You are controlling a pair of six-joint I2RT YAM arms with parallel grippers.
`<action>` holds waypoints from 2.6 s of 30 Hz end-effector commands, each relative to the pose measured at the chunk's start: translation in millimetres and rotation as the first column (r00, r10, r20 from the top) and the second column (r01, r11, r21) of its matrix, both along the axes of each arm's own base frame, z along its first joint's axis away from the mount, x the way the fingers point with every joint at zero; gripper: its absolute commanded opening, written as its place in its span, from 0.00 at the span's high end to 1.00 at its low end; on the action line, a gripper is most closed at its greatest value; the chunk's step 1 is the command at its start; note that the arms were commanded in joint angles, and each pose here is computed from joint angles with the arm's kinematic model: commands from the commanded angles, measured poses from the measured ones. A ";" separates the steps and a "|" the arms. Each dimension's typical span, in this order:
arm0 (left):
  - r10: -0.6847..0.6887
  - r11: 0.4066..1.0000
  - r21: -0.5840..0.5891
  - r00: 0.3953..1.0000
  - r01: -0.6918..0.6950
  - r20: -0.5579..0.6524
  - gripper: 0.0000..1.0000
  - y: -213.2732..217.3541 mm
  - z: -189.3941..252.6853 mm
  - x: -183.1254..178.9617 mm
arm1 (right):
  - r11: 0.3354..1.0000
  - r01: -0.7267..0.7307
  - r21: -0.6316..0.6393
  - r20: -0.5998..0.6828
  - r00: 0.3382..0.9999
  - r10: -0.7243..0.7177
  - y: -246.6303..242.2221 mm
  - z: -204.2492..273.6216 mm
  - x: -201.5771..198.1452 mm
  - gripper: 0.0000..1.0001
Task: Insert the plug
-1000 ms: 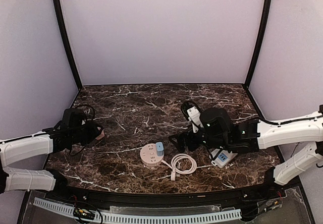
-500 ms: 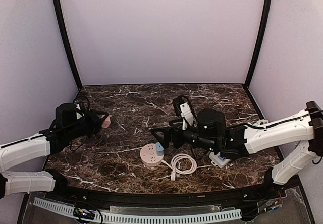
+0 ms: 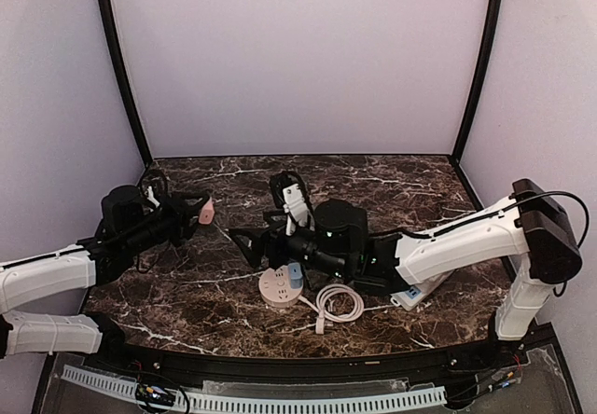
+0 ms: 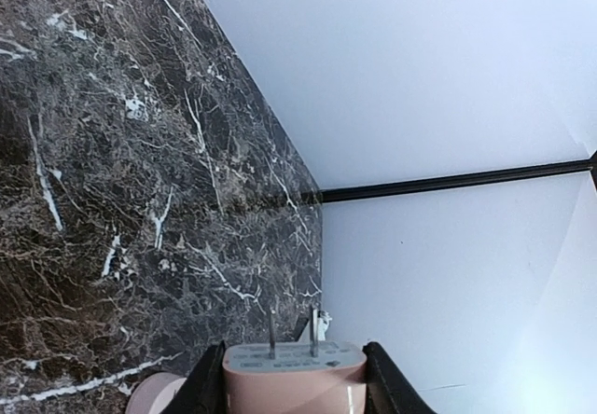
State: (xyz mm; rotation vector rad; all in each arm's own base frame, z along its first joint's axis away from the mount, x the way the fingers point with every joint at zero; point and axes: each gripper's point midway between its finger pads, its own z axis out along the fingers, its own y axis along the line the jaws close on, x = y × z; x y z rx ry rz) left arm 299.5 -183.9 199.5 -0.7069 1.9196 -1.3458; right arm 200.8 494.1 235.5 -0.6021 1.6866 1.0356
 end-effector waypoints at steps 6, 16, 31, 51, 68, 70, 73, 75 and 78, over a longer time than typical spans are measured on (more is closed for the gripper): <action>0.031 0.991 -0.131 0.995 -0.018 0.098 0.71 -15.5 44.2 -7.0 | 0.991 0.109 0.071 0.054 0.992 -0.113 23.5 16.2 10.3 0.08; -0.006 0.987 -0.161 0.992 0.026 0.123 0.72 -33.0 54.4 -16.7 | 0.975 0.198 0.104 0.080 0.975 -0.206 39.1 18.7 24.5 0.14; 0.011 0.984 -0.179 0.992 0.011 0.124 0.72 -37.0 55.3 -17.0 | 0.964 0.222 0.147 0.096 0.967 -0.237 64.5 17.2 34.9 0.25; 0.003 0.980 -0.196 0.991 0.023 0.132 0.72 -39.0 57.4 -23.2 | 0.936 0.304 0.178 0.171 0.927 -0.333 73.9 18.5 51.2 0.51; 0.011 0.981 -0.195 0.991 0.015 0.132 0.68 -38.8 55.9 -24.4 | 0.928 0.328 0.175 0.177 0.917 -0.357 70.7 15.7 53.5 0.97; 0.012 0.981 -0.194 0.991 0.014 0.131 0.56 -38.4 55.3 -24.4 | 0.929 0.327 0.171 0.179 0.917 -0.356 70.1 15.7 53.2 1.00; 0.011 0.982 -0.189 0.990 0.016 0.140 0.29 -38.0 56.9 -25.0 | 0.931 0.325 0.166 0.185 0.917 -0.353 67.3 16.8 52.0 1.00; 0.010 0.984 -0.180 0.989 0.017 0.145 0.17 -37.3 57.8 -25.7 | 0.932 0.324 0.164 0.189 0.917 -0.352 63.6 19.6 50.8 1.00; 0.015 0.988 -0.156 0.990 0.007 0.143 0.04 -34.0 56.8 -27.2 | 0.933 0.323 0.157 0.199 0.915 -0.350 56.3 24.0 48.6 1.00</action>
